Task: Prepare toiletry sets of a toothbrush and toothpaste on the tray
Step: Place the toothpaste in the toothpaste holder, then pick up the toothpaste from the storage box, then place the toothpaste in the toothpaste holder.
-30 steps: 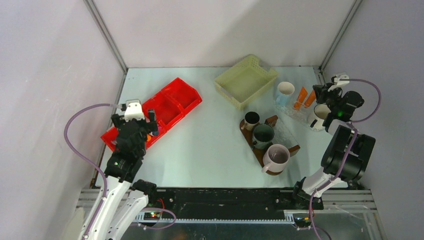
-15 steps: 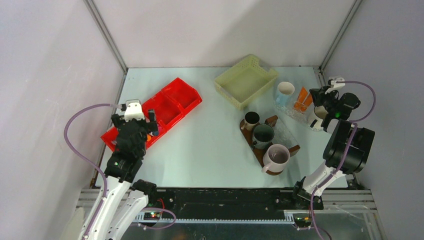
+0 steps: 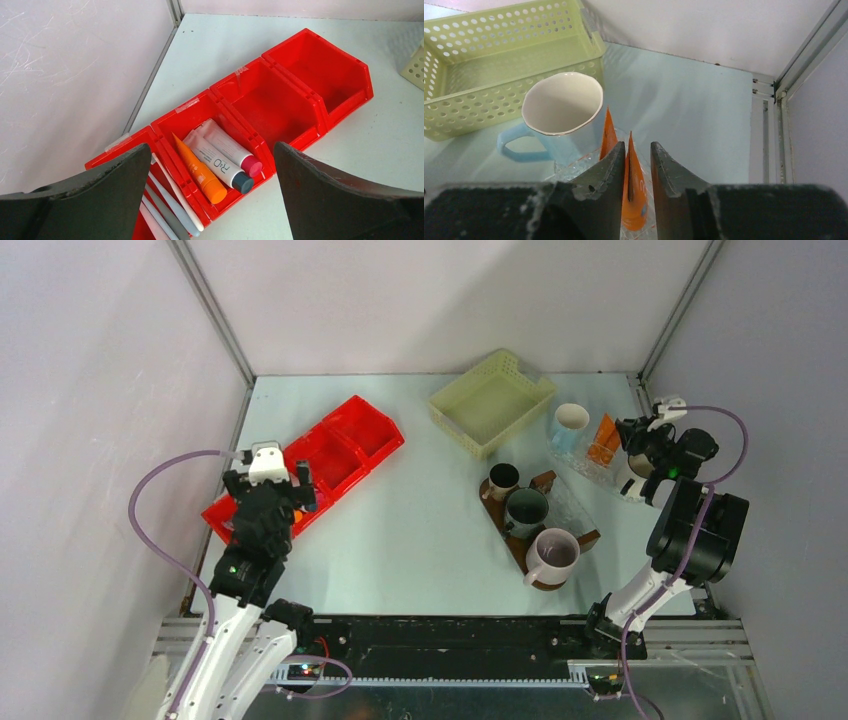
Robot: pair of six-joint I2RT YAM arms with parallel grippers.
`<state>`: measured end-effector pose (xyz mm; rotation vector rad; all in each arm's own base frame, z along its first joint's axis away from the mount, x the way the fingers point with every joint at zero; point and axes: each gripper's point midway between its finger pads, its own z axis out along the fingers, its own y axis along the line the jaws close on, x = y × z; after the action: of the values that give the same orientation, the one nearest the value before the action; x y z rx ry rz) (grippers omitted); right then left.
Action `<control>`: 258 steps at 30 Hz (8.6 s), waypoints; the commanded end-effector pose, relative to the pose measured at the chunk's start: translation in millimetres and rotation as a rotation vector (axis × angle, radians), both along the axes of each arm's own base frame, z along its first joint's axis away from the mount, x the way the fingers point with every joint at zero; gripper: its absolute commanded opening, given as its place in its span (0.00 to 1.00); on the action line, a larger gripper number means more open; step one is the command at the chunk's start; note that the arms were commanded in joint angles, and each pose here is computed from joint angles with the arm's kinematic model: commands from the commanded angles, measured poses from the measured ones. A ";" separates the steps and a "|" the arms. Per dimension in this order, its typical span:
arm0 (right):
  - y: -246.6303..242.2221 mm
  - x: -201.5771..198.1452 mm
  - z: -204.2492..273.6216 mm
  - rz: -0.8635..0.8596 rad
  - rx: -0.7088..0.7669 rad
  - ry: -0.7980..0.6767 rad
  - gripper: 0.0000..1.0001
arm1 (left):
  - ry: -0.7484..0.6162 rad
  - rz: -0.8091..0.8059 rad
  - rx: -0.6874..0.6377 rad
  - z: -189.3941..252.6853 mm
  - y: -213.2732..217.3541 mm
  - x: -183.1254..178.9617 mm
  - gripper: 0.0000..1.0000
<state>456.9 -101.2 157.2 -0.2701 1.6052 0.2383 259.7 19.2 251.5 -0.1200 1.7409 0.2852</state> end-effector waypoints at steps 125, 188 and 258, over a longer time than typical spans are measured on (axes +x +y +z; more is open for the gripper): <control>192.2 -111.7 226.4 -0.006 0.280 -0.173 0.98 | 0.603 0.632 -0.522 -182.3 -0.4 26.2 0.29; 376.5 -163.5 266.3 0.609 0.772 0.237 0.85 | -0.339 -0.711 0.023 97.0 -188.7 -20.3 0.00; 192.3 -123.6 174.1 -0.022 -0.093 -0.291 0.00 | -0.026 -0.102 -0.132 26.8 -52.9 0.0 1.00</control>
<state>334.3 110.2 309.8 -0.3716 1.4516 0.1972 264.1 -57.8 276.5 0.0068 1.7075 0.0863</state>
